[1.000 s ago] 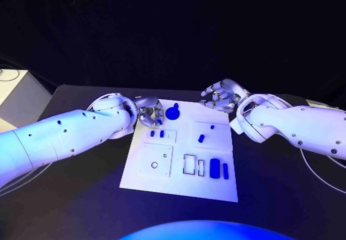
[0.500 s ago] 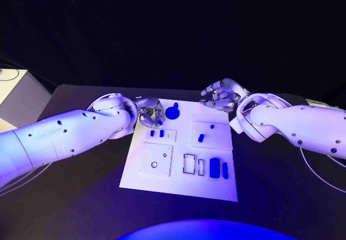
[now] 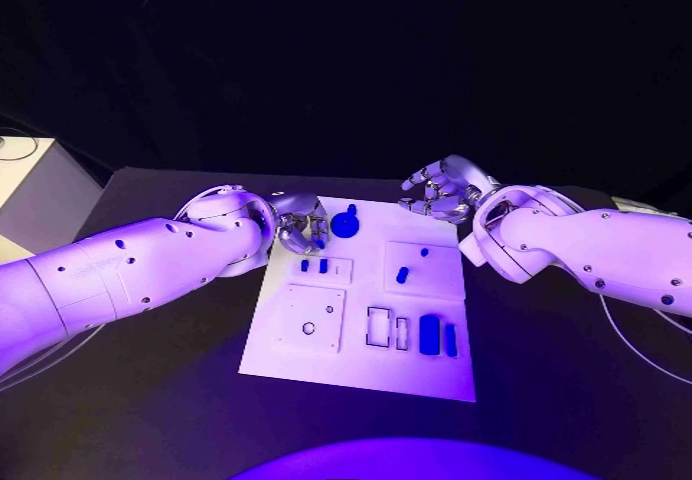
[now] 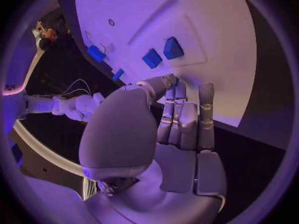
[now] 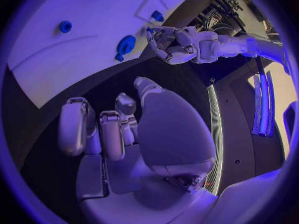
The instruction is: Assemble the parts on the task board
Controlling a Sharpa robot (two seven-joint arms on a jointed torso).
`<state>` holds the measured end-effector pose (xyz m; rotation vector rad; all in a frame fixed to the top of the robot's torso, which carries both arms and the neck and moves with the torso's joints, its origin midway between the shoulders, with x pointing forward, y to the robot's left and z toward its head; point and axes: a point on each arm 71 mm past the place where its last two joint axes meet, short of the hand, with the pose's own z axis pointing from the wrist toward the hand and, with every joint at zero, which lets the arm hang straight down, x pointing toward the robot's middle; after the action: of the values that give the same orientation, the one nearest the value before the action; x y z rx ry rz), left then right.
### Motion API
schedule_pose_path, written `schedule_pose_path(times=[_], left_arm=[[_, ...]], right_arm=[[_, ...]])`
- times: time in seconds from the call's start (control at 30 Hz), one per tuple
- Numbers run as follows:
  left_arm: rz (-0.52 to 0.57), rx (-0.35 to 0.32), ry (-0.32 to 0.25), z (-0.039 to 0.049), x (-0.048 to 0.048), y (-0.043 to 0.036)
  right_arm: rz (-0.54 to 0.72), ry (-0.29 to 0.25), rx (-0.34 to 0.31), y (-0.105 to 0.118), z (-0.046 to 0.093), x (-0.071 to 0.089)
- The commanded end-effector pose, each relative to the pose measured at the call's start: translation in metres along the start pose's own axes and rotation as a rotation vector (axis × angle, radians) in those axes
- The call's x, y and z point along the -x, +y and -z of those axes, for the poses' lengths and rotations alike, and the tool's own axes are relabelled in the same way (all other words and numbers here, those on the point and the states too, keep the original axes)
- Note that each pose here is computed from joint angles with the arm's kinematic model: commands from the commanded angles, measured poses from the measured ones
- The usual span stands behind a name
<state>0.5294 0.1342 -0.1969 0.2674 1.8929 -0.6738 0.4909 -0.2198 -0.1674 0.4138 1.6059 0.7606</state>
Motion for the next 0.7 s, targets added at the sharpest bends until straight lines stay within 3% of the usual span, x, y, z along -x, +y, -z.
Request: schedule_pose_path(times=[0.03,0.7], left_arm=[[-0.006,-0.001,0.032,-0.0008,-0.0052,-0.0014],[0.000,-0.018,0.024,0.0012,-0.0060,-0.0028]], right_arm=[[0.004,0.012,0.011,0.0009,0.0001,-0.0013],[0.004,0.012,0.009,0.0002,-0.0001,-0.0009]])
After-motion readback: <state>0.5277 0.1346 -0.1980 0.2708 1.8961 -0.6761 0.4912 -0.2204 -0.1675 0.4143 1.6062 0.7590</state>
